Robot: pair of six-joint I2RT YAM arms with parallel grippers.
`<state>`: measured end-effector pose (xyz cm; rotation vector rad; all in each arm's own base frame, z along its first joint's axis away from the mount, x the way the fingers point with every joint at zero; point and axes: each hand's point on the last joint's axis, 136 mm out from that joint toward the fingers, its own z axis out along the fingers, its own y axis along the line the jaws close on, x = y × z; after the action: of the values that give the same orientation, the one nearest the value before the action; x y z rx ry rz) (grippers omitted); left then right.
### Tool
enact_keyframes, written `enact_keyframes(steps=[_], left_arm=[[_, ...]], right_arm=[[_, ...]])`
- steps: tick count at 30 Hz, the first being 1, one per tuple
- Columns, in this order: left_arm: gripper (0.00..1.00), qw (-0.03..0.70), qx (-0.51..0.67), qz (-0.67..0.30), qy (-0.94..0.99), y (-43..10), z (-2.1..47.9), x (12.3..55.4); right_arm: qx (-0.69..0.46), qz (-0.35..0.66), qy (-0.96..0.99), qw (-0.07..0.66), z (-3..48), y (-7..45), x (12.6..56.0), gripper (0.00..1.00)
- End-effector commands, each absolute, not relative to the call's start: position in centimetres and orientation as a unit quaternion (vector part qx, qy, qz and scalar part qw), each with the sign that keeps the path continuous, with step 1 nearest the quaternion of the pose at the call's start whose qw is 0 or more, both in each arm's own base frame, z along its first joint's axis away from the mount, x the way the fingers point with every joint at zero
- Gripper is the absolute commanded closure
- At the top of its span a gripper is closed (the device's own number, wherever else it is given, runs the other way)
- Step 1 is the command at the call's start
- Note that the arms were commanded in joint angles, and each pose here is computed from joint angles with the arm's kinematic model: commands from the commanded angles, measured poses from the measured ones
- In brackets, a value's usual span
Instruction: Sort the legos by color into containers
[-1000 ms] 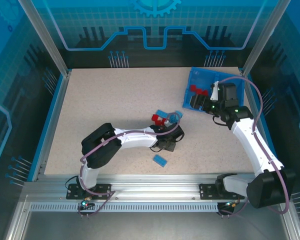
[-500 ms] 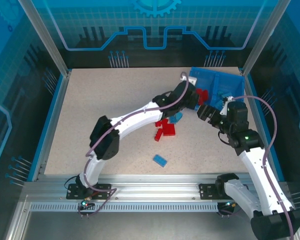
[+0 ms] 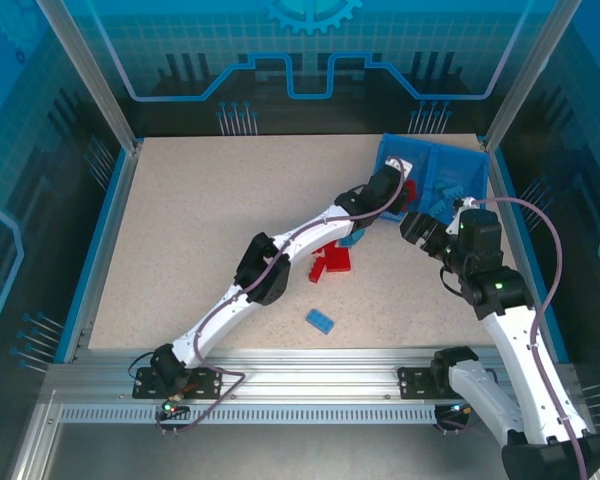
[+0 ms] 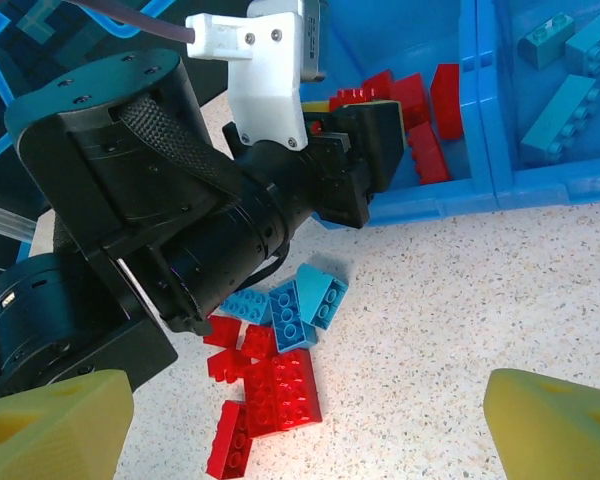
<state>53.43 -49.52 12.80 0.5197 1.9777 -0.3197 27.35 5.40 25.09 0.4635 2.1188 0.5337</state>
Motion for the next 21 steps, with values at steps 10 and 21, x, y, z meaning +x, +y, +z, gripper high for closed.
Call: enact_keyframes(steps=[10, 21], left_arm=[[0.45, 0.561, 0.172, -0.151, 0.796, -47.6, 23.3, 51.5], [0.45, 0.599, 0.166, -0.236, 0.747, -37.6, 32.3, 38.8]], right_arm=[[0.188, 0.201, 0.857, 0.435, 24.8, 5.0, 27.2, 0.08], [0.08, 0.216, 0.903, 0.363, 20.9, 9.2, 29.0, 0.09]])
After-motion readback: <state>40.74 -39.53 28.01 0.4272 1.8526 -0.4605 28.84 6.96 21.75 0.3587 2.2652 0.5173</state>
